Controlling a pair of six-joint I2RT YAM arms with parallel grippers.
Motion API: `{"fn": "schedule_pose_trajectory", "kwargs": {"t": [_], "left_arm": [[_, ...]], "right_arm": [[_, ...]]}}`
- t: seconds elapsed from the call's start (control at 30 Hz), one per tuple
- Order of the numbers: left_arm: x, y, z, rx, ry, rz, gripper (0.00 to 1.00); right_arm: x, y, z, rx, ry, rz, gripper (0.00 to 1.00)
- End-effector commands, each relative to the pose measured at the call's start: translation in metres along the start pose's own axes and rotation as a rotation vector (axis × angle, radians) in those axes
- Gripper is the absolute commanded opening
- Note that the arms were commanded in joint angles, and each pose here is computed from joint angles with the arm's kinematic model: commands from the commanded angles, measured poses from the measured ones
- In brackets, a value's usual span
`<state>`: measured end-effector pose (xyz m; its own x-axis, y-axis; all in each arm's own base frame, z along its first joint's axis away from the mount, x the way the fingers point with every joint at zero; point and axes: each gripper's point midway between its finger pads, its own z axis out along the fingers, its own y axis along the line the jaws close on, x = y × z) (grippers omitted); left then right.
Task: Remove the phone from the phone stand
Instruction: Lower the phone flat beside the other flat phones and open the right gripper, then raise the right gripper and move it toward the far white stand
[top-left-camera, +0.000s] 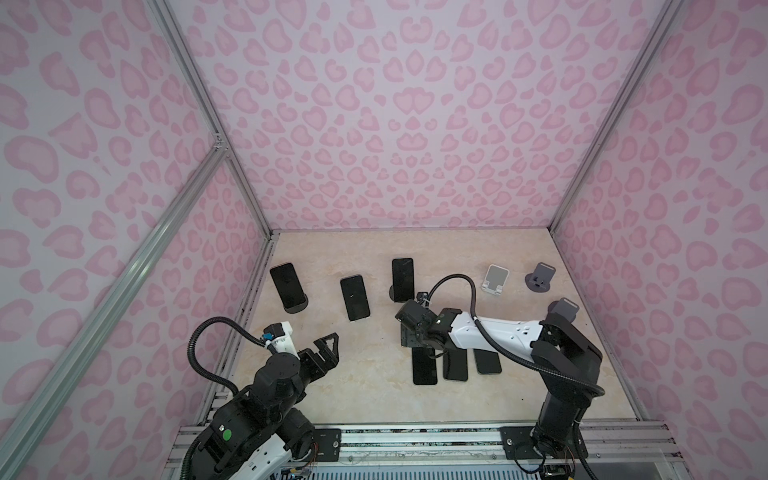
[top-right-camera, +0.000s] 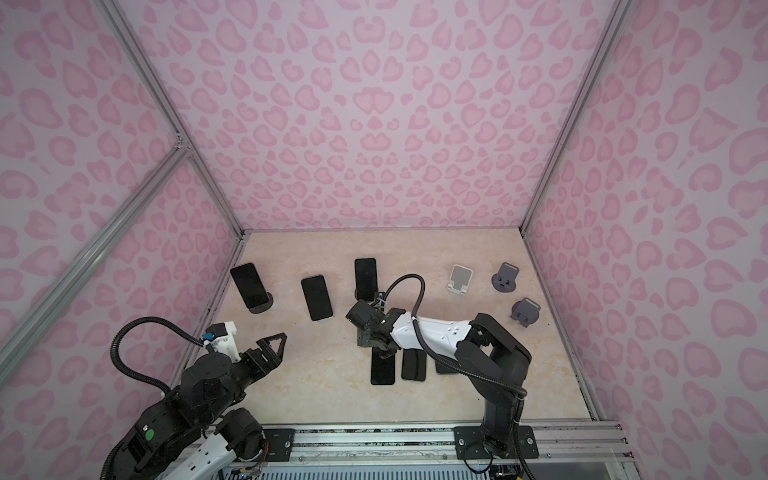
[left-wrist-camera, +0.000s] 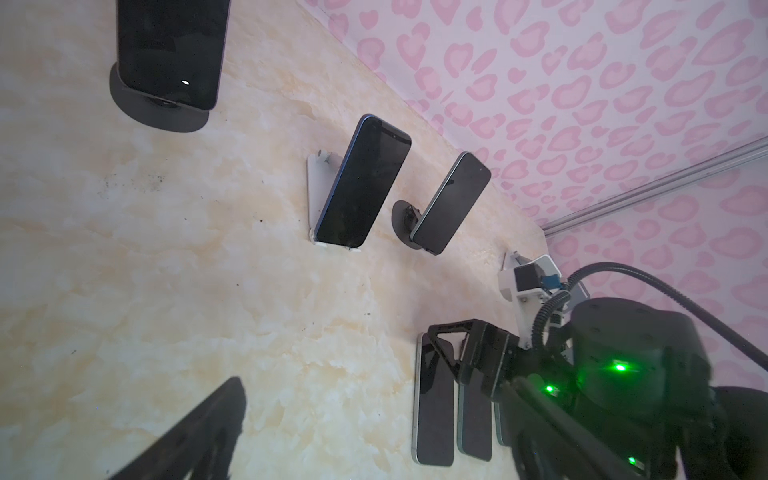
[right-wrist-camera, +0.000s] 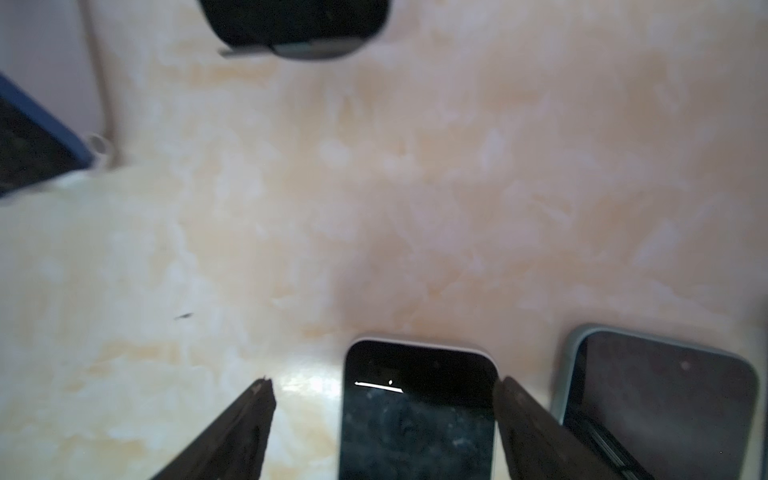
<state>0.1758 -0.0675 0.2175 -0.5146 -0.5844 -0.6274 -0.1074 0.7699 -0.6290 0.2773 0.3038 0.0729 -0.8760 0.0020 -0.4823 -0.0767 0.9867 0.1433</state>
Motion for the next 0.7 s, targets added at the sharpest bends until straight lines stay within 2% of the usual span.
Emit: {"fn": "schedule_pose_trajectory", "kwargs": {"t": [0.0,0.23,0.33,0.43,0.53,0.67], "left_arm": [[-0.01,-0.003,-0.003,-0.027,-0.016,0.003,1.0],[-0.003,-0.01,0.006,-0.056,0.044,-0.047,1.0],[0.004,-0.009,0.01,-0.07,0.08,-0.085,0.99],[0.011,-0.008,0.013,-0.085,0.112,-0.112,0.97],[0.019,-0.005,0.015,-0.098,0.143,-0.133,0.95],[0.03,0.0,0.019,-0.115,0.177,-0.146,0.93]], "right_arm": [[-0.008,-0.002,-0.023,-0.023,-0.025,-0.069,0.88],[-0.021,-0.014,-0.072,-0.081,-0.118,-0.122,0.88],[-0.023,-0.029,-0.087,-0.076,-0.159,-0.105,0.89],[-0.022,-0.032,-0.104,-0.146,-0.172,-0.073,0.89],[-0.022,-0.037,-0.114,-0.188,-0.216,-0.068,0.88],[-0.021,-0.053,-0.117,-0.158,-0.262,-0.051,0.89]]}}
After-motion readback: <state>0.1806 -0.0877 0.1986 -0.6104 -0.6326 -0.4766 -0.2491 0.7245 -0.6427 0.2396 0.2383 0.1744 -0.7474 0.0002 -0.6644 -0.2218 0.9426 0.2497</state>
